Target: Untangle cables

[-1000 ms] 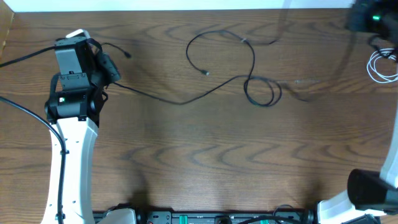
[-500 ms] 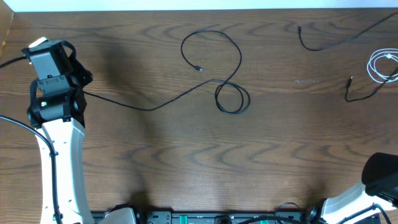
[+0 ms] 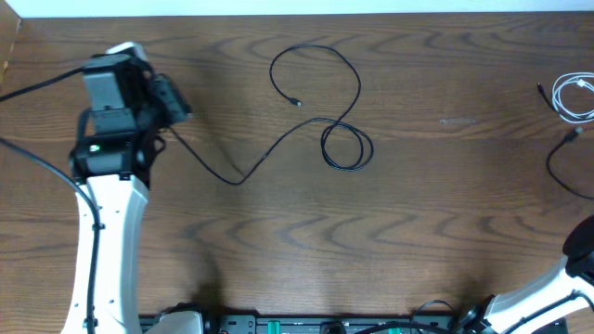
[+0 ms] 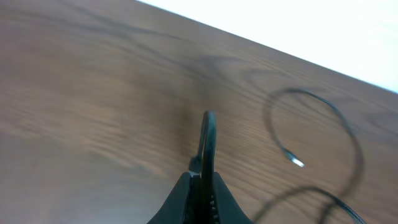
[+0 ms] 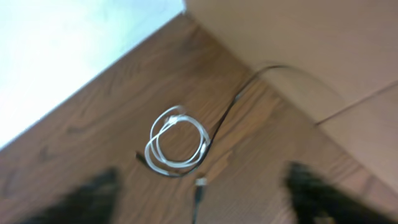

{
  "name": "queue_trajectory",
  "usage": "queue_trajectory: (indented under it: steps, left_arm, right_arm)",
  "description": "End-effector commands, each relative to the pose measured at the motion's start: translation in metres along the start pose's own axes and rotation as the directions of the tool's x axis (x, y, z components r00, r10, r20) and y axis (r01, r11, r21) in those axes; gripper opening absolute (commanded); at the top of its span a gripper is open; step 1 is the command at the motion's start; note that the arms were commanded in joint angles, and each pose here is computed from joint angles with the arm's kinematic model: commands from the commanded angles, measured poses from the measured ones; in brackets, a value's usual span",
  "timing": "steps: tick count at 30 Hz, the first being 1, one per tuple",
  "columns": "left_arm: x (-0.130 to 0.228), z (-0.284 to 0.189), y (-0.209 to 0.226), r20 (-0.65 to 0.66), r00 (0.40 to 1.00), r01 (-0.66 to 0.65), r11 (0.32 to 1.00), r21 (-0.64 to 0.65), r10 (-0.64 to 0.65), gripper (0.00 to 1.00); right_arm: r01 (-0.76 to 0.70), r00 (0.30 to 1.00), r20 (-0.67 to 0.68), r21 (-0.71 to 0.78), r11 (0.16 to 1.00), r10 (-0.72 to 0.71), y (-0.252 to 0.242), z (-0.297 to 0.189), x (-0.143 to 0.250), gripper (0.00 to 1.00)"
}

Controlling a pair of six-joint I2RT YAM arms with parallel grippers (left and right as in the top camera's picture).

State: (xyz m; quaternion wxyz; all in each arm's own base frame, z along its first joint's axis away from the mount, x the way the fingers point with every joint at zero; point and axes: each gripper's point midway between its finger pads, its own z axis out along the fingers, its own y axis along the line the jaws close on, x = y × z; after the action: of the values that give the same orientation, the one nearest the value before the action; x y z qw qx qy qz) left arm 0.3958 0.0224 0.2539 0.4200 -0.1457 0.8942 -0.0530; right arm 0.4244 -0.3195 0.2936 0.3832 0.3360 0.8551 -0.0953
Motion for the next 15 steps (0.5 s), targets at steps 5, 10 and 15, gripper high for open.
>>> queue_trajectory:
  steps: [5,10,15]
  left_arm:
    - [0.017,-0.007,-0.075,-0.015,0.991,-0.13,0.975,0.181,0.135,0.08]
    - [0.021,-0.01,-0.097,-0.001,0.986,-0.163,0.96,0.227,0.168,0.07]
    - [0.024,-0.01,-0.096,-0.015,0.985,-0.162,0.961,0.224,0.169,0.08]
  right_arm:
    - [0.118,0.984,-0.106,-0.21,0.97,-0.143,0.085,-0.005,0.038,0.99]
    - [0.255,0.923,-0.18,-0.374,0.892,-0.339,0.167,-0.016,0.093,0.99]
    - [0.379,0.83,-0.192,-0.495,0.782,-0.524,0.237,-0.029,0.154,0.97]
